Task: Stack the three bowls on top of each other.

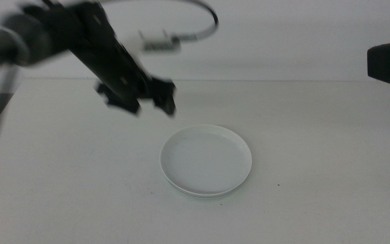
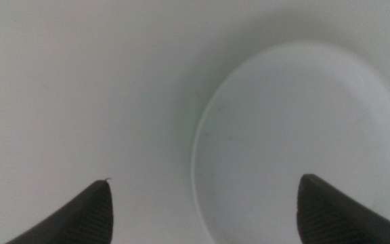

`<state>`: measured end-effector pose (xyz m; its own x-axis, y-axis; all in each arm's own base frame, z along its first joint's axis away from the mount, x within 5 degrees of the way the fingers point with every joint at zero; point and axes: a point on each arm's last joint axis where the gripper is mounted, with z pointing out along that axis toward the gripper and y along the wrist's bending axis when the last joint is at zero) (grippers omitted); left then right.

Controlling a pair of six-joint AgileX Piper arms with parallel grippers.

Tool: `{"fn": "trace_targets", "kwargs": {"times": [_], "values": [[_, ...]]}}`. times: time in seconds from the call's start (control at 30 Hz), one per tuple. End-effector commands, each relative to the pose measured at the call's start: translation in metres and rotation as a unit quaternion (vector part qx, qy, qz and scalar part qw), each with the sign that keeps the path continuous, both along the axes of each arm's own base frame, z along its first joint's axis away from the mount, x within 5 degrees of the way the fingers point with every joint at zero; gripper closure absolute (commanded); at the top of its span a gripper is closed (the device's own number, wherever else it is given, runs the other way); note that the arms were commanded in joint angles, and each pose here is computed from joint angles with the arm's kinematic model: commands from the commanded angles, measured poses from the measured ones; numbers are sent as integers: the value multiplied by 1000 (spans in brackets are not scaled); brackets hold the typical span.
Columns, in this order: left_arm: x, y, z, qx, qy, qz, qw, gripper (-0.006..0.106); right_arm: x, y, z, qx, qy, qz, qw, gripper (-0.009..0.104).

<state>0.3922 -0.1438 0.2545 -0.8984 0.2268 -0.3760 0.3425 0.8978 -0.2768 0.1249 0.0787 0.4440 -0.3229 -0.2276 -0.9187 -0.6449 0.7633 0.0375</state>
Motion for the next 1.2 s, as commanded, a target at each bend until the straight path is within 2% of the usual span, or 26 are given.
{"fn": "trace_targets", "kwargs": {"times": [0.0,0.1,0.23,0.37,0.5,1.13,1.17], "values": [[-18,14,45,7,-50,11,999,7,0,-1,0,1,-5,-3,1000,3],[-51,30,92,11,-129,34,991,7,0,-1,0,1,-5,-3,1000,3],[-114,54,137,-10,-255,67,965,7,0,-1,0,1,-5,-3,1000,3],[-180,76,143,-34,-328,94,939,7,0,-1,0,1,-5,-3,1000,3],[-215,89,147,-36,-346,110,931,7,0,-1,0,1,-5,-3,1000,3],[-228,93,153,-38,-363,114,924,7,0,-1,0,7,0,-7,1000,3],[-228,93,153,-38,-363,114,924,7,1,-3,-1,-4,-4,-12,1000,3]]}}
